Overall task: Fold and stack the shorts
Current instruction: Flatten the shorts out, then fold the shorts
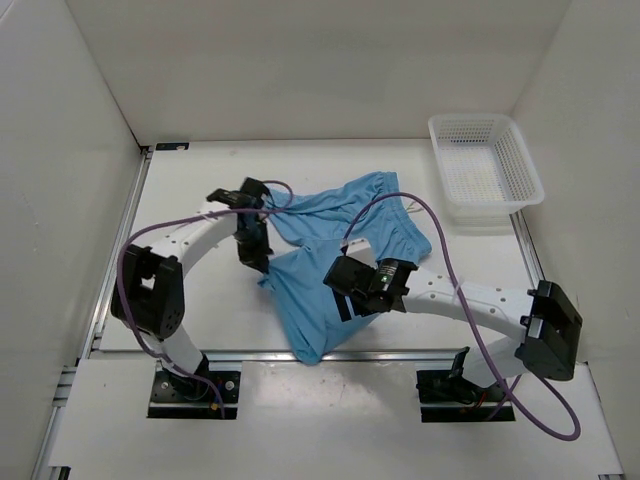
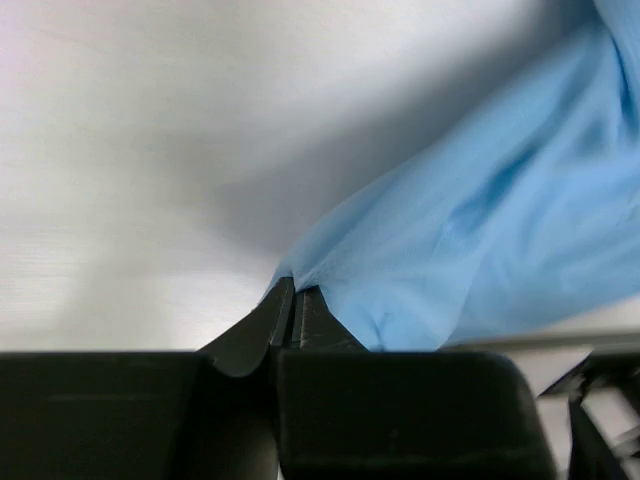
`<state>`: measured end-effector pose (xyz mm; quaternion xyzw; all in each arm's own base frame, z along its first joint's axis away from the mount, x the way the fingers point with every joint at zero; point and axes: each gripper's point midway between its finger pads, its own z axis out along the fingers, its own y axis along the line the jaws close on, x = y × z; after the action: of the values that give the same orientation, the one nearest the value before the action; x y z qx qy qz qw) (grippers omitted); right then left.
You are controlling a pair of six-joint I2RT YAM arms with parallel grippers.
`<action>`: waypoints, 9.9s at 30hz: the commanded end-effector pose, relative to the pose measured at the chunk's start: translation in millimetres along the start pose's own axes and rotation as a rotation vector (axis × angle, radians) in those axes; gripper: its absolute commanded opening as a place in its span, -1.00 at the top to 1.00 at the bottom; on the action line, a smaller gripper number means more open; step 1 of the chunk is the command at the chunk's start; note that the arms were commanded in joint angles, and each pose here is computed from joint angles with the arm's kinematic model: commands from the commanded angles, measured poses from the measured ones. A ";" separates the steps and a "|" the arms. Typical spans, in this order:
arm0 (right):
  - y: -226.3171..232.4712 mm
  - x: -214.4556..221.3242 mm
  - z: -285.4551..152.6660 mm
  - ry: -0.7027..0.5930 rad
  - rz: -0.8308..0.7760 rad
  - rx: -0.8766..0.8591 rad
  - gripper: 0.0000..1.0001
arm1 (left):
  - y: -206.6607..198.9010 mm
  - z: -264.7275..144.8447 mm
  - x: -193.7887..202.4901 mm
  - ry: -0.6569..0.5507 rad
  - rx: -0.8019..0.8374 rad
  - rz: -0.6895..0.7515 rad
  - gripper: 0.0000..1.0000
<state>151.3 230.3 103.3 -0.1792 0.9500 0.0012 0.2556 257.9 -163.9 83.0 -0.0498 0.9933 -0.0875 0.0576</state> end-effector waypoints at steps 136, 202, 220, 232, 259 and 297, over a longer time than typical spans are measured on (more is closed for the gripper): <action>-130.0 -57.1 137.4 0.134 0.919 -0.381 0.55 | 72.3 66.0 77.6 0.094 -0.063 -0.506 0.79; -257.9 -244.9 -211.5 -0.713 0.573 0.092 1.00 | 64.6 -414.9 -147.5 -1.137 0.346 -0.328 0.79; -233.4 -235.5 22.1 -0.247 0.645 0.001 -0.91 | 60.7 -182.9 -248.0 -0.659 0.132 -0.233 -1.00; -174.6 -81.8 69.3 0.047 0.685 -0.215 -0.68 | -8.7 5.7 25.0 0.021 0.131 -0.106 -0.56; -151.8 -40.9 85.3 0.126 0.737 -0.263 1.00 | 32.8 -26.7 -81.5 -0.119 0.063 -0.164 0.79; -169.9 -100.8 137.2 0.100 0.771 -0.129 0.75 | -30.6 79.9 5.5 0.084 0.040 -0.096 0.21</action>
<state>332.7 117.3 30.9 0.1806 0.9628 0.1415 0.1426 230.7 -211.8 13.3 -0.1004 0.9875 -0.1130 -0.0453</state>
